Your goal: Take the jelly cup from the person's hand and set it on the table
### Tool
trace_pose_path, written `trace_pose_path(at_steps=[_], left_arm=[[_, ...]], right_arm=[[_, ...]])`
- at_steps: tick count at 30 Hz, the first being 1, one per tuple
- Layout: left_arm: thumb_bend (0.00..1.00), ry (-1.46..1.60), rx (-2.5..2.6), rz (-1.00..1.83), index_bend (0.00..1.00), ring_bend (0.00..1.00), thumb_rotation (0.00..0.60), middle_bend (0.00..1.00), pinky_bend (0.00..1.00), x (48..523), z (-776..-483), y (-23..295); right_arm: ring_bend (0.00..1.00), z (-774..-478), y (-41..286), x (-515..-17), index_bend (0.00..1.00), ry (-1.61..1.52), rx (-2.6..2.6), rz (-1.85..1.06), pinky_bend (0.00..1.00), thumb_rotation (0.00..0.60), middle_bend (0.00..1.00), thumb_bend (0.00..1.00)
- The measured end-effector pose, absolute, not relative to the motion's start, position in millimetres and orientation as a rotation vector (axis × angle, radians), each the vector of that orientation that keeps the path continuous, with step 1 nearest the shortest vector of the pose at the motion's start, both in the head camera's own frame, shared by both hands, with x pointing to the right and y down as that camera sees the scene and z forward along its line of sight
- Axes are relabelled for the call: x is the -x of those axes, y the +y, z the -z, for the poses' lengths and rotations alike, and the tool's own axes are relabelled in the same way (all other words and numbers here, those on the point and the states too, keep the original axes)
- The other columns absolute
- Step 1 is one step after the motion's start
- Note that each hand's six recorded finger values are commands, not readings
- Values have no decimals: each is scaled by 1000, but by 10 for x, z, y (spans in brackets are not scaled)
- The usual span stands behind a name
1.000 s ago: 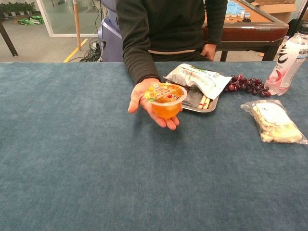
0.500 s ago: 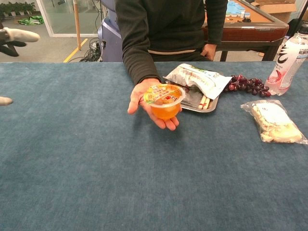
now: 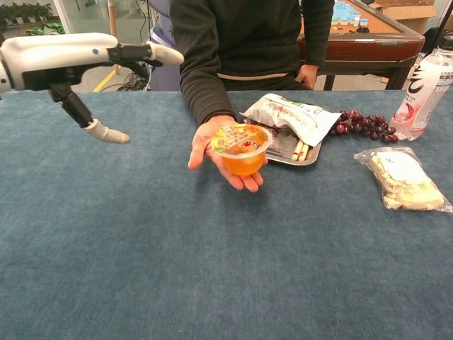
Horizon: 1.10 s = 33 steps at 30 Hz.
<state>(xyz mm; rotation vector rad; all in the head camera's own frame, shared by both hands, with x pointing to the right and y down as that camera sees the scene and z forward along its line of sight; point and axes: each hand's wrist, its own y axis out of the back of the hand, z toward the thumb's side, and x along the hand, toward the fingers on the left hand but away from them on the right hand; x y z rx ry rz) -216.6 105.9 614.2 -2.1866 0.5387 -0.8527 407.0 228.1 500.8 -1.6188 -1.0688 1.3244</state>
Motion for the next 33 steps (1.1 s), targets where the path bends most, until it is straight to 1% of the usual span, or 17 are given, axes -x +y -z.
trace_pose_path(at_steps=[9,14,20,33], left_arm=[[172,377,2157,805,7,0,600,0,87,1540,-6224,902],[172,268,2128,803,8,0,600,0,87,1261,-6287,887],[172,151,2058,794,34,0,600,0,87,986,-6349,917],[172,26,1990,837,35,0,600,0,87,604,-6603,965]], right_arm=[[0,-5031,2285,-4099,126,-1069,1619,-1340,163,600,148,154],[0,-5036,2301,-4134,126,-1076,1619,-1352,163,600,148,154],[0,-5047,2308,-4166,126,-1085,1622,-1352,163,600,148,153],[0,-5051,2372,-4317,126,-1117,1612,-1380,163,600,148,154]])
